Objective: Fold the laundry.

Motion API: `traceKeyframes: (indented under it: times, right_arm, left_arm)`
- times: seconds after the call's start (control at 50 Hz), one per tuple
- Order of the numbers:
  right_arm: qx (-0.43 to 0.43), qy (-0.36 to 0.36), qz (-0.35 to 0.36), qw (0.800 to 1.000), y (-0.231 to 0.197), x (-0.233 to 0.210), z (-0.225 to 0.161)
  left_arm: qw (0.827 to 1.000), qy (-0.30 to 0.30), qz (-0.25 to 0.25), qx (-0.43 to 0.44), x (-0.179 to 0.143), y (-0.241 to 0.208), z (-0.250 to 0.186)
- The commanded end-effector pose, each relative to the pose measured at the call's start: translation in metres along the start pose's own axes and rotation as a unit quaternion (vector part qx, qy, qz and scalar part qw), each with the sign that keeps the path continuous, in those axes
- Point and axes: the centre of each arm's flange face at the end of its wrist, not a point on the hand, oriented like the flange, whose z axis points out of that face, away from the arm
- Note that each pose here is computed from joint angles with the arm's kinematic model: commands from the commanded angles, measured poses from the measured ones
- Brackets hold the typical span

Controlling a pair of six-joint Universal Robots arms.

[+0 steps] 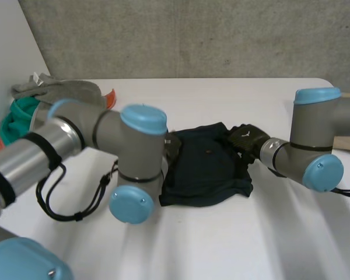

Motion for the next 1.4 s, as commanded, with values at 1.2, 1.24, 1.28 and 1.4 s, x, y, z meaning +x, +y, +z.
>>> traceKeyframes:
  times: [1.2, 1.24, 1.28, 1.4]
  right_arm:
    - [0.210, 0.094, -0.089, 0.969, 0.024, -0.075, -0.024]
    - [0.211, 0.093, -0.089, 0.969, 0.023, -0.075, -0.020]
    - [0.210, 0.092, -0.088, 0.969, 0.024, -0.075, -0.016]
    - [0.228, 0.094, -0.082, 0.966, 0.013, -0.072, -0.008]
  left_arm:
    - [0.968, 0.110, -0.157, 0.163, -0.062, -0.073, -0.081]
    - [0.968, 0.110, -0.156, 0.163, -0.062, -0.073, -0.081]
    - [0.968, 0.110, -0.157, 0.163, -0.063, -0.073, -0.081]
    - [0.968, 0.110, -0.157, 0.163, -0.063, -0.073, -0.081]
